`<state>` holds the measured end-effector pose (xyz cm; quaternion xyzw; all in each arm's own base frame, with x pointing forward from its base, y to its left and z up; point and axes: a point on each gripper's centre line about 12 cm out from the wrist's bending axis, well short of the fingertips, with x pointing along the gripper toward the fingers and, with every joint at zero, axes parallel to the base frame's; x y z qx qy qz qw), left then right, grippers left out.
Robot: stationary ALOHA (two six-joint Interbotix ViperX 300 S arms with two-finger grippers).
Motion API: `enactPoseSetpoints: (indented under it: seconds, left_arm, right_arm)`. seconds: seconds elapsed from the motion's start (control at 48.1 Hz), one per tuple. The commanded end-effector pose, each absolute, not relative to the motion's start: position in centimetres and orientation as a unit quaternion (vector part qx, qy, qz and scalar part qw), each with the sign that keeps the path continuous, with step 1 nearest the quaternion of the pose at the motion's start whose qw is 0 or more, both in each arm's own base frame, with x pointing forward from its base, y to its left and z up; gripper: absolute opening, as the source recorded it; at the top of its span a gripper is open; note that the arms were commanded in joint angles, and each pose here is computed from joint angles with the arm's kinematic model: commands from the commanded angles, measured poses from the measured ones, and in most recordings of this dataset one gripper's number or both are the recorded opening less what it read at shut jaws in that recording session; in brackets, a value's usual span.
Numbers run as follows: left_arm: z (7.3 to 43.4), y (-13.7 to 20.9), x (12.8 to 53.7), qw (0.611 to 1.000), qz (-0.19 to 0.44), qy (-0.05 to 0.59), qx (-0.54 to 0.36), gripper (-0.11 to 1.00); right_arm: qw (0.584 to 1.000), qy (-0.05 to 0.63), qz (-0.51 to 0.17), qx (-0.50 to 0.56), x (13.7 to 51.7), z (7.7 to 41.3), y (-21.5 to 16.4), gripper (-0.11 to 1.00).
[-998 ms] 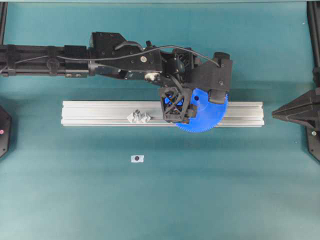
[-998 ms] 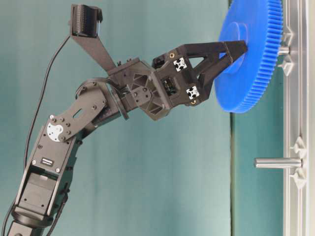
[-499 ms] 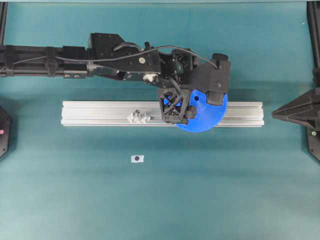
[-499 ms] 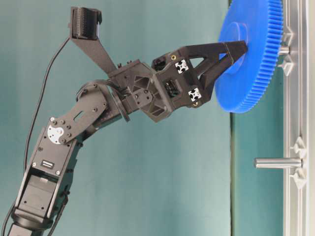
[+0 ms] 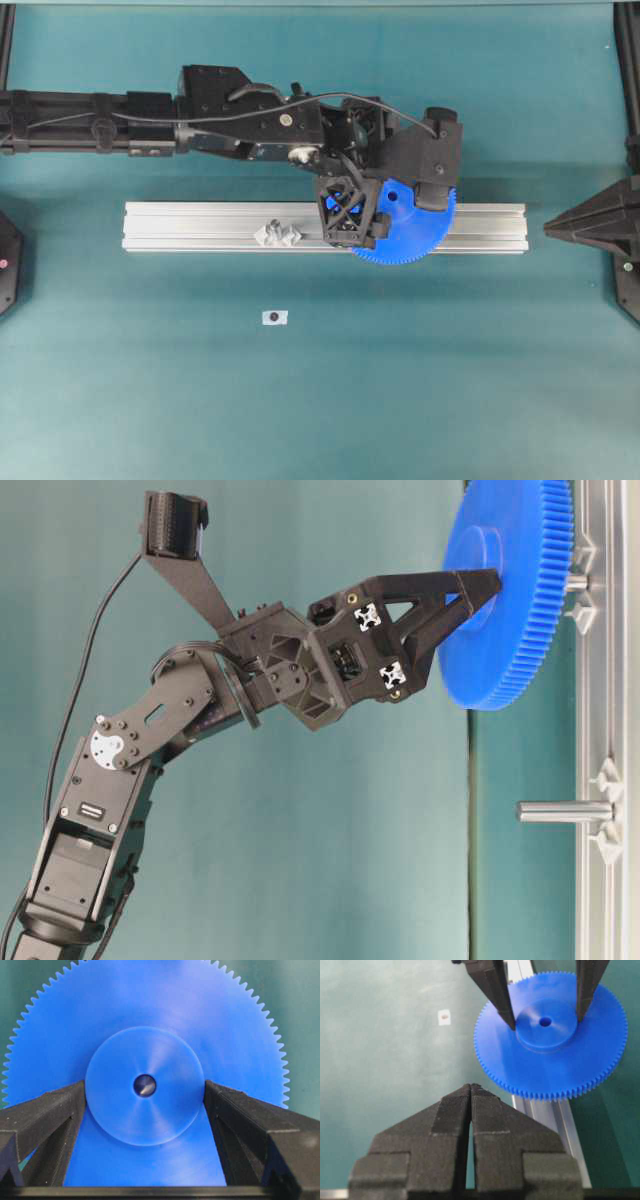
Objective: Insert the large gear onto the shaft.
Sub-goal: 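Align the gear's center hole with the shaft tip, adjusting position, then lower the gear down onto the shaft and open the left gripper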
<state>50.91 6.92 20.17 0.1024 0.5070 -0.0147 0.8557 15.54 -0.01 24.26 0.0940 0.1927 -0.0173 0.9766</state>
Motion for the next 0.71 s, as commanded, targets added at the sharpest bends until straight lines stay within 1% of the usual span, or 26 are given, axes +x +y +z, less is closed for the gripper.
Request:
enactPoseSetpoints:
  seconds: [0.0,0.187,0.478,0.686]
  left_arm:
    - [22.4,6.8,51.1,0.868,-0.011,0.485,0.106,0.91]
    - [23.2,6.0,51.4,0.873,-0.016,0.474,0.111,0.91]
    - [25.1,5.3,52.5,0.893,-0.016,0.434,0.120,0.91]
    - [29.1,4.5,52.9,0.912,-0.016,0.388,0.128,0.91]
  right_arm:
    - [0.978,0.185,-0.018,0.099,15.7,24.8,0.0,0.06]
    - [0.977,0.186,-0.018,0.099,15.7,24.7,0.0,0.06]
    - [0.977,0.186,-0.018,0.099,15.7,24.7,0.0,0.06]
    - [0.978,0.184,-0.017,0.099,15.7,24.8,0.0,0.06]
